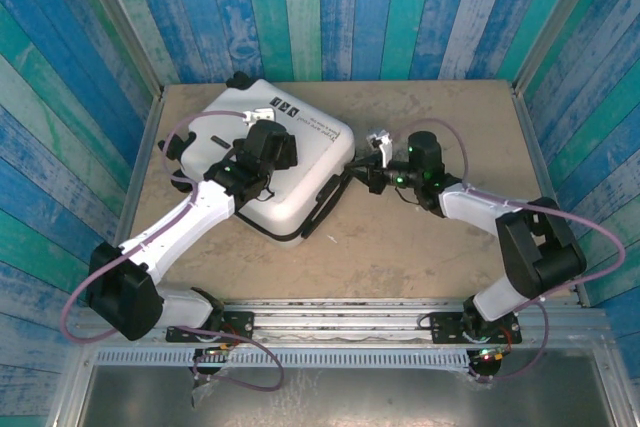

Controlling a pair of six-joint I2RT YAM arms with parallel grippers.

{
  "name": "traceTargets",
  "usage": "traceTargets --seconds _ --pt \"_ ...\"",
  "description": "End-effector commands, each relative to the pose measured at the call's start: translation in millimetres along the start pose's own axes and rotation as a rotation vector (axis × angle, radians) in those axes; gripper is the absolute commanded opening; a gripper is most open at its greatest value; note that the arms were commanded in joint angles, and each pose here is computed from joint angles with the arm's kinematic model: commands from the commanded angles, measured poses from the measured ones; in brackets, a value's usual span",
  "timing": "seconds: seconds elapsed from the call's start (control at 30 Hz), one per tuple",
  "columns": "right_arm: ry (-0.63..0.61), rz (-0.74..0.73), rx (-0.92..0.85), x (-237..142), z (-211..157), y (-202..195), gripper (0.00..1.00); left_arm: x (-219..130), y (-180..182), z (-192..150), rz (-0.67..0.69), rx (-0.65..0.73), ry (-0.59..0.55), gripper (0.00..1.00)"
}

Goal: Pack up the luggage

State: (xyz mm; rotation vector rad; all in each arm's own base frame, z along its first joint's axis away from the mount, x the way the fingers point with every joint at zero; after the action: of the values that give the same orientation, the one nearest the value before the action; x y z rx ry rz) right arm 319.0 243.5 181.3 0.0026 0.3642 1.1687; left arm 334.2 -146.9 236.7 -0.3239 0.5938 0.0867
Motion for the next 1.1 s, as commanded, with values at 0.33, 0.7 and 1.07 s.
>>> traceTargets --seconds 0.33,0.7,1.07 --pt "0.115 -0.039 0.073 15.8 -29.6 -22.2 0.37 10.7 49.6 -115.8 0.158 0.110 0.492 0.92" --pt "0.144 0.085 0.022 26.8 -26.6 -15.9 0.17 13.7 46.8 -117.4 0.152 0.119 0.506 0.90" --pt "0.136 0.338 0.024 30.8 -23.6 26.8 0.17 15.0 44.2 -117.5 0.144 0.124 0.517 0.88"
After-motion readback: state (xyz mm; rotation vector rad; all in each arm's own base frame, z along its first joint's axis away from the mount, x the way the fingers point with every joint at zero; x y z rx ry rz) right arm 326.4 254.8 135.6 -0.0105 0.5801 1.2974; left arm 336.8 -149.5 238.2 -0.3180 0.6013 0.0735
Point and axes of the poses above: each hand's point on the last joint's axis, 136 mm out from that joint toward the fingers, its own x axis out along the fingers, its own y axis along the line the jaws close on, z = x × y, the point moved 4 cm from there along -x, back along the fingers, and after that the axes turned 15 degrees about -x, right-handed, at the moved point
